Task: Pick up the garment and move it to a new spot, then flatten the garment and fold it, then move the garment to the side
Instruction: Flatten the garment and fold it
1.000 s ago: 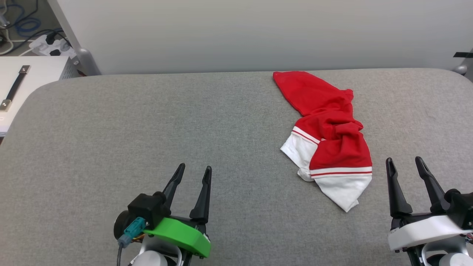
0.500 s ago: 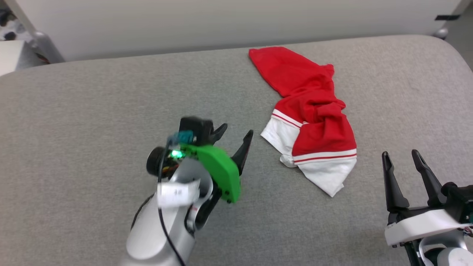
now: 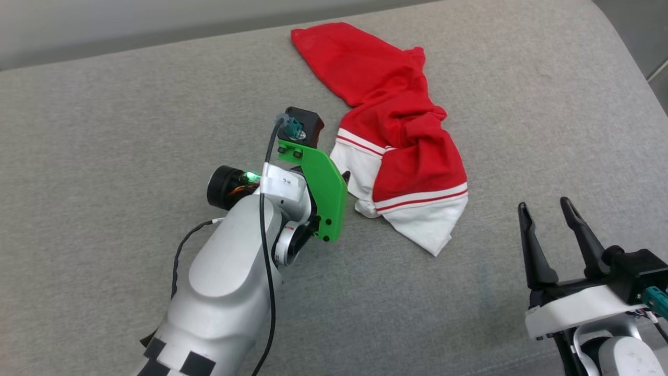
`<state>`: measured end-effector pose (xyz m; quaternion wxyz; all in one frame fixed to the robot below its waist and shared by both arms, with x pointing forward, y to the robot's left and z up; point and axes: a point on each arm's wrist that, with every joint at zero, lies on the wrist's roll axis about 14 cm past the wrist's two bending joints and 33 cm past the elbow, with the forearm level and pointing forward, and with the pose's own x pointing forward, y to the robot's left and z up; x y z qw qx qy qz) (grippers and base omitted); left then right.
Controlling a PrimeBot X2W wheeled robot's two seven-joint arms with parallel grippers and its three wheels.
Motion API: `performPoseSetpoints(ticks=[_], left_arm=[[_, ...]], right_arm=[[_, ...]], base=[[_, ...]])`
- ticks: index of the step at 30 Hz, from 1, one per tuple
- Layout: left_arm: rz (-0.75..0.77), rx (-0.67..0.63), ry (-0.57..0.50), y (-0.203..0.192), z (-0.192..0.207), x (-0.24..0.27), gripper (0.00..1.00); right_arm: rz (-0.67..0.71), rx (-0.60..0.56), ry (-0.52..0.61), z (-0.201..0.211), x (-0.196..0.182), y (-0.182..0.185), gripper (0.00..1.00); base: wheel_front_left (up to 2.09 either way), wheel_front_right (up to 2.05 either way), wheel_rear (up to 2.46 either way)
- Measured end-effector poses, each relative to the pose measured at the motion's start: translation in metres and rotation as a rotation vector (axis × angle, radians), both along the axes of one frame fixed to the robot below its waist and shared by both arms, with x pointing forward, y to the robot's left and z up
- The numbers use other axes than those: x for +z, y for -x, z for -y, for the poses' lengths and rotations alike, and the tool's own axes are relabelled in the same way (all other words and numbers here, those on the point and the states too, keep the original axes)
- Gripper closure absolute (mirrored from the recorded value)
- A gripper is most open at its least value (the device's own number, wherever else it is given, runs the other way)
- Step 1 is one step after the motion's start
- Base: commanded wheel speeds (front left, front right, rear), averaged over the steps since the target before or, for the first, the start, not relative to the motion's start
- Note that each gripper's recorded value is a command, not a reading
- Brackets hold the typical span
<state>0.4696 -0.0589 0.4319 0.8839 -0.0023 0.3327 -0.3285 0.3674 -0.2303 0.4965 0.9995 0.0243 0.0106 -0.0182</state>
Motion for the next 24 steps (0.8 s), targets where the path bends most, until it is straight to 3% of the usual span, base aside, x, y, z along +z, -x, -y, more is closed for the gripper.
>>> performPoseSetpoints(ticks=[13,14,15,24], left_arm=[[-0.088,-0.063,-0.145,-0.010,0.011,-0.056,0.00],[-0.090,-0.062,-0.142,-0.011,0.011,-0.057,0.31],[-0.087,-0.063,-0.136,-0.011,0.011,-0.057,1.00],[-0.066,0.013,-0.024,-0.013,-0.004,-0.047,1.00]], right_arm=[[-0.059,-0.062,0.000,0.012,-0.022,0.006,0.00],[-0.062,-0.064,-0.001,0.013,-0.023,0.006,0.00],[-0.064,-0.063,-0.002,0.012,-0.024,0.005,0.00],[-0.055,-0.017,-0.004,0.003,-0.024,-0.005,0.00]], base=[[0.00,0.00,0.00],[0.00,0.00,0.00],[0.00,0.00,0.00],[0.00,0.00,0.00]])
